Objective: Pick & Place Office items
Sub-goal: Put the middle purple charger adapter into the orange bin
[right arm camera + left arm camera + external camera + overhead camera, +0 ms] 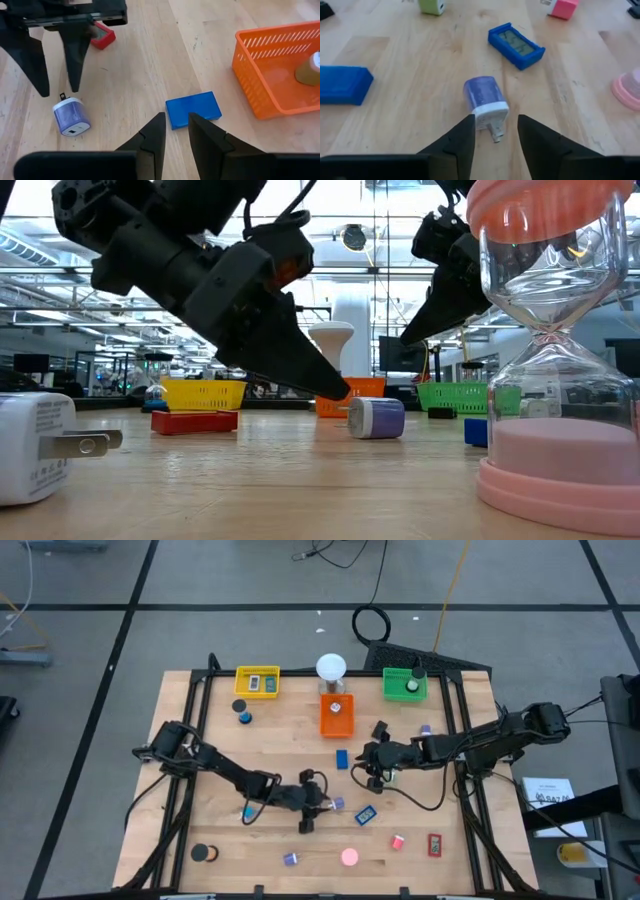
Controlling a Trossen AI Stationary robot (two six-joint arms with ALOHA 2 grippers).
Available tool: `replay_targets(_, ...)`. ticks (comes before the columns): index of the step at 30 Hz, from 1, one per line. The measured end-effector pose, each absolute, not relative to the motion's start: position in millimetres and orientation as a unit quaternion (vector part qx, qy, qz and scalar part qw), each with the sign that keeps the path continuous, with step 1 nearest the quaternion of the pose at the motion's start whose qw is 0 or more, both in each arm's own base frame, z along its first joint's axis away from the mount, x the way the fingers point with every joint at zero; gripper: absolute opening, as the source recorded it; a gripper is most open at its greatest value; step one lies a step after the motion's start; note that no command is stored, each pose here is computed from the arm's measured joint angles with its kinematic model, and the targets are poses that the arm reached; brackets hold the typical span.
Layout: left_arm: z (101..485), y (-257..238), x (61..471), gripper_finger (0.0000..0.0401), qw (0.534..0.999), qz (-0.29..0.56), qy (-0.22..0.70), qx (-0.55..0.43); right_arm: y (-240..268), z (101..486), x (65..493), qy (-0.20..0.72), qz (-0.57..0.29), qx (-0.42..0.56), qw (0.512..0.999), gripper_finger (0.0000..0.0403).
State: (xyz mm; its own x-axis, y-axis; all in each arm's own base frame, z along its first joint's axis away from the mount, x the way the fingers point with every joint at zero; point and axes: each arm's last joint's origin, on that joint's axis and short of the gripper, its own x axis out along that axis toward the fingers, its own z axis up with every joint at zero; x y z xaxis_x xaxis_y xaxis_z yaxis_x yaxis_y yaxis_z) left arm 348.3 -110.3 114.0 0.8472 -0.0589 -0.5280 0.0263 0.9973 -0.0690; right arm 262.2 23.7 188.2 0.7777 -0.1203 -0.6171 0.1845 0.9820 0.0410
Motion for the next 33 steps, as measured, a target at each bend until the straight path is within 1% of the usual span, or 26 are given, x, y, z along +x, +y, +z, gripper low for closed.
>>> replay_targets(4,106,-112,352,0.0137,0.958,-0.019,0.285,-0.028,24,188,262,0.323,-0.08,0.048,0.942,0.0073)
replay_targets(8,98,-114,358,0.0136,0.955,-0.018,0.295,-0.026,24,188,262,0.323,-0.08,0.048,0.942,0.0073)
replay_targets(24,99,-111,363,0.0132,0.953,-0.009,0.3,-0.033,24,188,262,0.323,-0.078,0.039,0.942,0.0073)
replay_targets(27,99,-111,363,0.0115,0.954,-0.01,0.299,-0.032,24,188,262,0.323,-0.078,0.039,0.942,0.0073)
replay_targets(33,99,-111,363,0.0059,0.954,-0.012,0.299,-0.025,24,188,262,0.323,-0.078,0.039,0.942,0.0073)
